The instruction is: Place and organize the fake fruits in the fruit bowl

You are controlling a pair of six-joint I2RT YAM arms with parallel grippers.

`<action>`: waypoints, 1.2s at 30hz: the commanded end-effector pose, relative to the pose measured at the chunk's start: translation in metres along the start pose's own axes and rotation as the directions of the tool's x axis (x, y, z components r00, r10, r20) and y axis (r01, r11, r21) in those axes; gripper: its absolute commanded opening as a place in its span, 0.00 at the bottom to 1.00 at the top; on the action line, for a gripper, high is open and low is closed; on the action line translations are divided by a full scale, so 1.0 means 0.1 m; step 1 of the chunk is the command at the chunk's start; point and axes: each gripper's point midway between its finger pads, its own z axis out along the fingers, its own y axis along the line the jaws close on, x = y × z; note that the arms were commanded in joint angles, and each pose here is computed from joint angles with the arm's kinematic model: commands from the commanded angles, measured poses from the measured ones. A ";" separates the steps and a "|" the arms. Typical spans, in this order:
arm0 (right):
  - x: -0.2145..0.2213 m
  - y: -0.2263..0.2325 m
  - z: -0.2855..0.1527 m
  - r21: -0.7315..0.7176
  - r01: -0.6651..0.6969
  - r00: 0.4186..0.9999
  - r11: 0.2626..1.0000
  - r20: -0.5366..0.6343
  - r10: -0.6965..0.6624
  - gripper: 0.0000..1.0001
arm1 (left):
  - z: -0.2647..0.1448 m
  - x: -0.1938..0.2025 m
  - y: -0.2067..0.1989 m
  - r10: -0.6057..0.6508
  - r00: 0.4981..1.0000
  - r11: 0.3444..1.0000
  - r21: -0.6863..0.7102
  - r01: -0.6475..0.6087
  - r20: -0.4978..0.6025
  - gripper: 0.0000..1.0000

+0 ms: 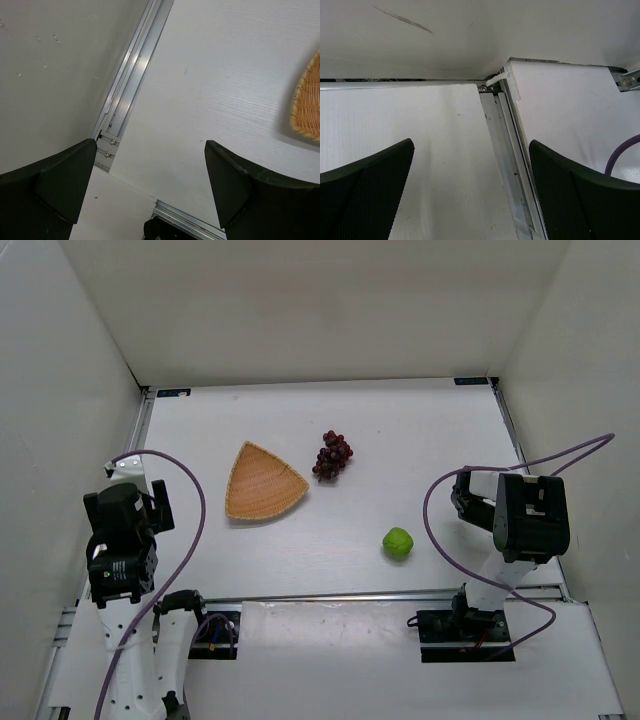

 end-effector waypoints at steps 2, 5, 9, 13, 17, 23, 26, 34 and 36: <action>-0.15 -0.11 0.02 0.041 -0.042 0.999 0.998 0.034 0.041 1.00 | -0.02 0.01 -0.05 0.008 1.000 0.999 0.039 -0.008 0.007 1.00; -0.42 0.13 -0.01 0.046 0.099 0.995 0.994 -0.010 -0.098 1.00 | -0.03 0.05 -0.12 0.082 0.997 0.992 0.094 -0.081 0.000 1.00; -0.73 0.73 -0.32 -0.100 0.340 0.912 0.935 -0.209 -0.353 1.00 | -0.05 0.14 -0.21 0.159 0.987 0.974 0.165 -0.154 -0.016 1.00; -0.56 1.27 -0.96 -0.605 0.336 0.738 0.722 -0.307 -0.601 1.00 | -0.05 0.18 -0.28 0.172 0.985 0.964 0.207 -0.164 -0.021 1.00; -1.00 1.35 -2.41 -0.963 0.187 0.888 0.194 0.082 -0.452 1.00 | -0.08 0.20 -0.31 0.180 0.983 0.958 0.228 -0.172 -0.015 1.00; -0.38 0.76 -3.75 -0.839 0.250 0.659 -0.483 0.513 -0.551 1.00 | -0.08 0.22 -0.37 0.195 0.981 0.948 0.262 -0.183 -0.021 1.00; 0.08 0.63 -3.64 -0.798 0.375 0.477 -0.473 0.603 -0.640 1.00 | -0.08 0.22 -0.39 0.202 0.979 0.943 0.273 -0.191 -0.015 1.00; 0.84 0.23 -3.20 -0.871 0.332 0.315 -0.362 0.464 -0.828 1.00 | -0.07 0.25 -0.41 0.205 0.979 0.940 0.284 -0.191 -0.021 1.00; 0.94 0.13 -3.14 -0.870 0.330 0.290 -0.367 0.463 -0.838 1.00 | -0.07 0.25 -0.41 0.205 0.979 0.940 0.284 -0.191 -0.021 1.00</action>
